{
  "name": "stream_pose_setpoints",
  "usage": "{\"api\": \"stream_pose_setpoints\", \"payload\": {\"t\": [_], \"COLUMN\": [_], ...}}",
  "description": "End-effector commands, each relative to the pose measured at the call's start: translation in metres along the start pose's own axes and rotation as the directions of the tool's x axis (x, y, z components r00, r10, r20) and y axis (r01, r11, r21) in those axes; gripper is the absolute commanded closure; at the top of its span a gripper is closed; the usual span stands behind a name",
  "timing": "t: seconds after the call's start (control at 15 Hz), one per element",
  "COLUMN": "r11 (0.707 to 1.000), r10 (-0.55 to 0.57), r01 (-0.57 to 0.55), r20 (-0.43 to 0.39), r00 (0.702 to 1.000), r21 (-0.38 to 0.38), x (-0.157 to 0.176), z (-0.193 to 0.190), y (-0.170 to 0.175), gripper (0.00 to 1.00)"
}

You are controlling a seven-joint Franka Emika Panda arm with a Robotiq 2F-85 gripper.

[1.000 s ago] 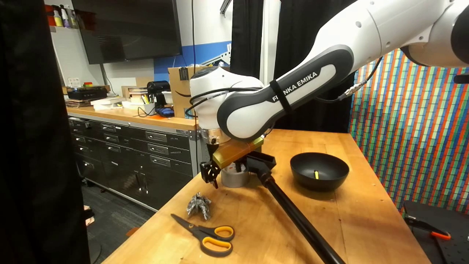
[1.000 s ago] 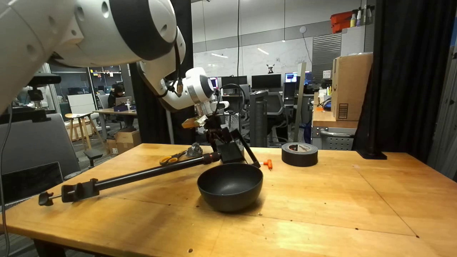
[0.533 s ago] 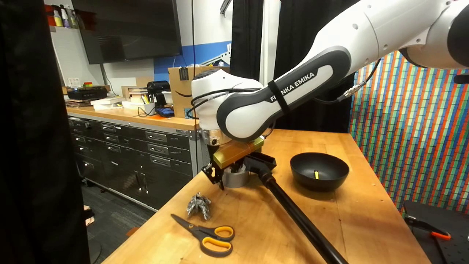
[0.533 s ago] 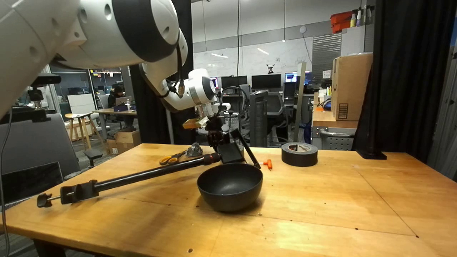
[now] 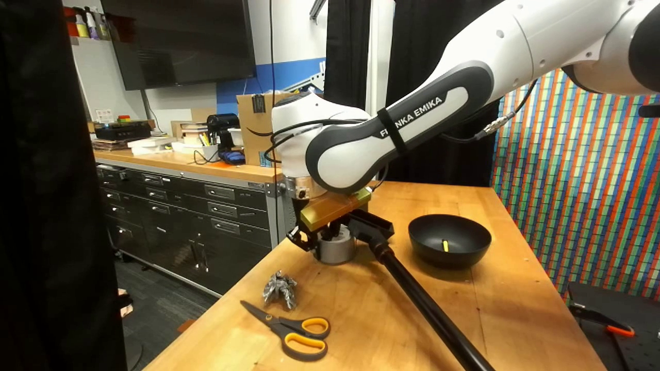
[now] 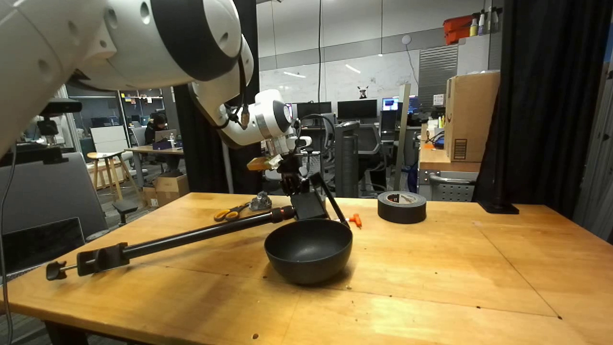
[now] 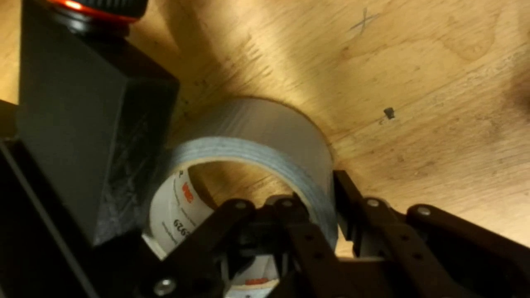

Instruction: Put the masking tape in the bowl

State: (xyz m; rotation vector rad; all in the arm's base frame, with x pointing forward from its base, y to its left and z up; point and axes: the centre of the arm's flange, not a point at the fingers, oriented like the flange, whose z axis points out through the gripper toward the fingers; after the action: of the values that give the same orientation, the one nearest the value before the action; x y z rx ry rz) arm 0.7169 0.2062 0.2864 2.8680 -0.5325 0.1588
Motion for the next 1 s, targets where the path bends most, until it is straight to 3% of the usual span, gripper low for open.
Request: {"api": "stream_pose_setpoints", "payload": {"t": [0.0, 0.47, 0.73, 0.93], "r11": [0.999, 0.991, 0.979, 0.968], "r10": [0.006, 0.062, 0.129, 0.197], "r01": [-0.006, -0.055, -0.115, -0.186], "r20": [-0.005, -0.055, -0.075, -0.055], "r00": [1.000, 0.997, 0.989, 0.979], "r21": [0.037, 0.123, 0.170, 0.168], "x": [-0.004, -0.022, -0.036, -0.044], "z": [-0.043, -0.152, -0.196, -0.198], "y": [0.017, 0.056, 0.109, 0.161], "gripper": [0.88, 0.88, 0.88, 0.88]}}
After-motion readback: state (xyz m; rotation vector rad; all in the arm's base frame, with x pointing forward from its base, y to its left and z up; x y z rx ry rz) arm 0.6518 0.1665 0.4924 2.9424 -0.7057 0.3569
